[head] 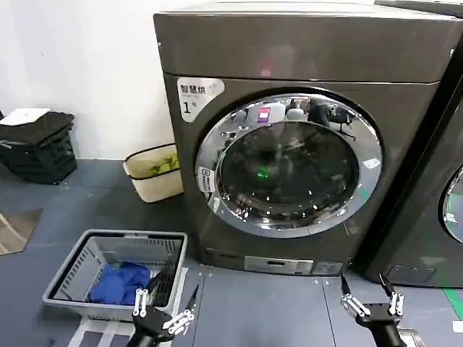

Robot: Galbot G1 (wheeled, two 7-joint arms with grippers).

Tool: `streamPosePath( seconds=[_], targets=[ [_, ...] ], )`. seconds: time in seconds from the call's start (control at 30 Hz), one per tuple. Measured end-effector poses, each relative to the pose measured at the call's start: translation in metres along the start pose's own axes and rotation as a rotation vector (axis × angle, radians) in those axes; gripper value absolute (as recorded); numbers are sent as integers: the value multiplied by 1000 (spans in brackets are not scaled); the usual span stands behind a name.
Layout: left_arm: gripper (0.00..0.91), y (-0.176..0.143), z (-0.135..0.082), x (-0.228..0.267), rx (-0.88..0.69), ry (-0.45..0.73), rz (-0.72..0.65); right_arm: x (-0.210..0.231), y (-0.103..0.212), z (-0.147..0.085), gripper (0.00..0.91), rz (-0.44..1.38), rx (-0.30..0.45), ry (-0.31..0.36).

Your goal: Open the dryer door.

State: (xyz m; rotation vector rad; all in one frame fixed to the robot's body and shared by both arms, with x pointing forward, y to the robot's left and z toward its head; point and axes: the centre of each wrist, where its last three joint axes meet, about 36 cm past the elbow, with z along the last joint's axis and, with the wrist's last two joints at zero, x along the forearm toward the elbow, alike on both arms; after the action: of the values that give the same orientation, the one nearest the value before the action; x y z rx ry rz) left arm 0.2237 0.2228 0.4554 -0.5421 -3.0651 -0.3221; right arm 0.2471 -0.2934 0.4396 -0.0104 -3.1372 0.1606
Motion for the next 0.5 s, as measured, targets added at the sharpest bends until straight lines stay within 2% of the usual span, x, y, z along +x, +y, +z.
streamPosePath(
  seconds=[0.5],
  targets=[
    [907, 0, -6, 3, -6, -9, -3, -50, -7, -16, 907, -148, 28, -85]
  ],
)
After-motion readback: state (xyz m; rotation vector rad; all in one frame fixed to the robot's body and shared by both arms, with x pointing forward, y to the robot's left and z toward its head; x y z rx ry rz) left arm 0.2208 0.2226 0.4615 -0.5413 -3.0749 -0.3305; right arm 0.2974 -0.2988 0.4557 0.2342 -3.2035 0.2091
